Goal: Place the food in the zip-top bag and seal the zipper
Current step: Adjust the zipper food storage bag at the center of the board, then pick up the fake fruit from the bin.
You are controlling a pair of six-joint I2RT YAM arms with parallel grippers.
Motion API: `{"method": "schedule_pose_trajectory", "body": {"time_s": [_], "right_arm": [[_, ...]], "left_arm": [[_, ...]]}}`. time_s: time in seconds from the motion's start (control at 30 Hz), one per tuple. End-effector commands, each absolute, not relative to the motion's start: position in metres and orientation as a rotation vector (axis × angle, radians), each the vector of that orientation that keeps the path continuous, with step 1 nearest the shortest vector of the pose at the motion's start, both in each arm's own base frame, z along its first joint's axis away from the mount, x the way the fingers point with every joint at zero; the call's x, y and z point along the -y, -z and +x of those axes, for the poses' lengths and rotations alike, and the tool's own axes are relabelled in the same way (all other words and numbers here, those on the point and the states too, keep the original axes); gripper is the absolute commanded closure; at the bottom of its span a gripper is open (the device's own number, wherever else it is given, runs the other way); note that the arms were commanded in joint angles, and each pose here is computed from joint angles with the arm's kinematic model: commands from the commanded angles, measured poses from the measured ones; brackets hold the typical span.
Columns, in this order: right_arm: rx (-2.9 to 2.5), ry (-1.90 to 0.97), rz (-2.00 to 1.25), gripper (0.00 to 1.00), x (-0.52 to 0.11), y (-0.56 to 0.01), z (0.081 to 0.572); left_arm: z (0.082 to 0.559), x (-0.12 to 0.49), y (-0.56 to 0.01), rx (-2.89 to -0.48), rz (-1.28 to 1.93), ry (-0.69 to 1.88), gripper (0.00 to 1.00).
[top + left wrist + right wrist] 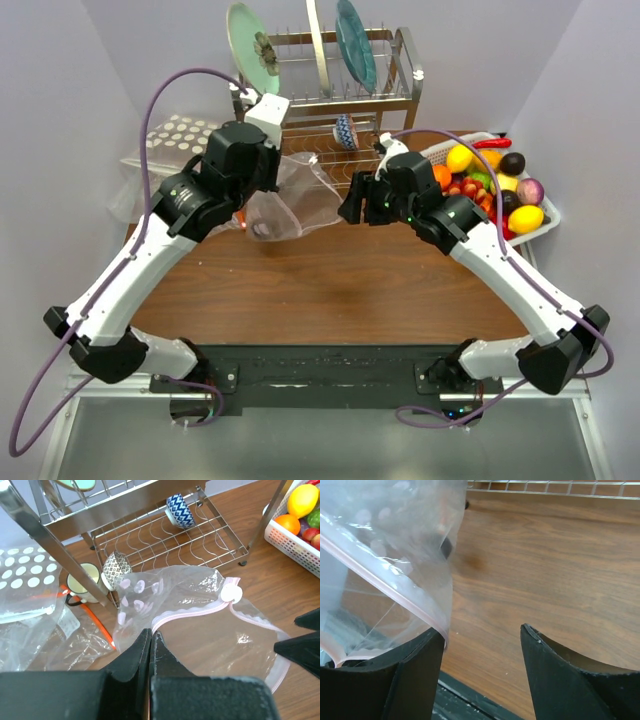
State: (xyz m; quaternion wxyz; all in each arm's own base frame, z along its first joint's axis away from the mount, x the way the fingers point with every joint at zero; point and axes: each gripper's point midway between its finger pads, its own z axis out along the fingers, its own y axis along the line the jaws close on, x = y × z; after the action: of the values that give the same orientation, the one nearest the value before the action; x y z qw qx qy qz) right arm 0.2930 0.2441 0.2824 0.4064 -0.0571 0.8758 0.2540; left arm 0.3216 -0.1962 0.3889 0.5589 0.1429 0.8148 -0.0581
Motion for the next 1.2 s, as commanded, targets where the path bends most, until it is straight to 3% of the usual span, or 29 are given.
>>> {"method": "schedule_pose_trajectory", "body": {"time_s": [0.0, 0.27, 0.47, 0.53, 0.83, 1.17], "right_arm": [[-2.126, -0.540, -0.106, 0.35, -0.213, -0.311, 0.303], [-2.121, -0.486, 0.034, 0.19, -0.155, -0.295, 0.309], [-2.106, -0.393, 0.097, 0.17, -0.121, -0.295, 0.319], [-2.084, -0.346, 0.141, 0.08, -0.107, -0.298, 0.324], [-2.121, 0.051, 0.446, 0.05, 0.001, -0.264, 0.362], [-2.074, 0.367, 0.754, 0.05, 0.100, -0.224, 0.409]], "left_arm": [[0.328, 0.202, -0.371, -1.925, 0.384, 0.131, 1.00], [0.340, 0.246, -0.314, -1.985, 0.467, 0.265, 1.00], [0.345, 0.266, -0.291, -1.991, 0.476, 0.351, 1.00], [0.347, 0.269, -0.286, -2.003, 0.484, 0.350, 1.00], [0.350, 0.280, -0.312, -1.966, 0.488, 0.402, 1.00], [0.340, 0.293, -0.298, -1.925, 0.543, 0.509, 1.00]]}}
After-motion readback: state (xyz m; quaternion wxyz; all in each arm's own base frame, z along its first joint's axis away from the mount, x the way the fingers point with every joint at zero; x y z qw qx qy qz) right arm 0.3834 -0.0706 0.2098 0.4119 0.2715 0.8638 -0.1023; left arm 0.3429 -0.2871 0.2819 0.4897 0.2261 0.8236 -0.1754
